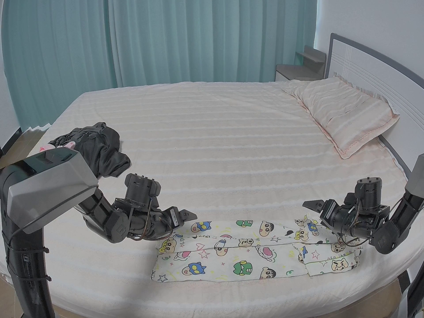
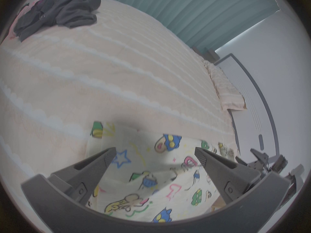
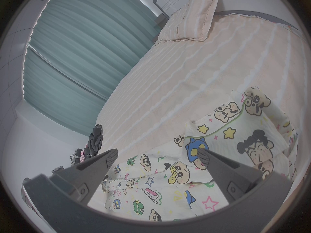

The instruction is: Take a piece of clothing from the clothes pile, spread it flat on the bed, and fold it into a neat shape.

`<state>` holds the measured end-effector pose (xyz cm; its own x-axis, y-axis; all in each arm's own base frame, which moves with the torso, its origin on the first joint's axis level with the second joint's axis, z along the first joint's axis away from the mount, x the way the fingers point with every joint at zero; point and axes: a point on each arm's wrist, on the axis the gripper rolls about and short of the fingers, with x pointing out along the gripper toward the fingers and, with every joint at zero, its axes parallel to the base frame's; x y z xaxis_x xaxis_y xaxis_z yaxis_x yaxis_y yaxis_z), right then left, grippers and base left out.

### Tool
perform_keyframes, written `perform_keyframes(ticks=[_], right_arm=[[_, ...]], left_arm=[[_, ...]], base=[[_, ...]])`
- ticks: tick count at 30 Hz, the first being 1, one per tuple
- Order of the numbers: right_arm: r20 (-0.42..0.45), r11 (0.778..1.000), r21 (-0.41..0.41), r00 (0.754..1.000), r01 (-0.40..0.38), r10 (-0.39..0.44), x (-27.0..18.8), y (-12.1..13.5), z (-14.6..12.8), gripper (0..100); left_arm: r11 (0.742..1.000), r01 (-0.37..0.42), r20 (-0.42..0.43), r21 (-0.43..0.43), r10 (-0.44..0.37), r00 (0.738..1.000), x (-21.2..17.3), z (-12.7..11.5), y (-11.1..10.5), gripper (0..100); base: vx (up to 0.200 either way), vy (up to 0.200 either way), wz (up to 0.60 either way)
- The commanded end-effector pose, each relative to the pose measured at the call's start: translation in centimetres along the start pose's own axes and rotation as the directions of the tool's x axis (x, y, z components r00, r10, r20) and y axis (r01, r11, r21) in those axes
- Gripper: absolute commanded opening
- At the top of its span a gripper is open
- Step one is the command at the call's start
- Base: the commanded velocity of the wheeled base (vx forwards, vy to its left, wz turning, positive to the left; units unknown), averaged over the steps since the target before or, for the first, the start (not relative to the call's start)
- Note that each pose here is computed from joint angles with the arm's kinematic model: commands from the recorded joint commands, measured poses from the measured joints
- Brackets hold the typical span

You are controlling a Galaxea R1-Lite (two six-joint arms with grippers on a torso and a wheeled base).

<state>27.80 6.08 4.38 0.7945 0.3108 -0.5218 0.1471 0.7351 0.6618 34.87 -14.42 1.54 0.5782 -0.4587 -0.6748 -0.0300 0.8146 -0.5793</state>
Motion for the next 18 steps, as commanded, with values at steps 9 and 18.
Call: perform_keyframes(ticks=[9,18], right_arm=[[-0.003,1.000,-0.001,1.000,-0.001,0.001,0.0,0.0,-0.1,100],[-0.006,1.000,0.000,1.000,0.001,-0.001,0.1,0.0,-0.1,100]], left_arm=[[0.996,0.034,-0.097,0.079,-0.027,0.995,-1.1,-2.0,1.5,0],[0.987,0.056,-0.077,0.150,-0.045,0.996,-2.9,-3.3,2.2,0]], base=[[0.000,0.000,0.00],[0.000,0.000,0.00]])
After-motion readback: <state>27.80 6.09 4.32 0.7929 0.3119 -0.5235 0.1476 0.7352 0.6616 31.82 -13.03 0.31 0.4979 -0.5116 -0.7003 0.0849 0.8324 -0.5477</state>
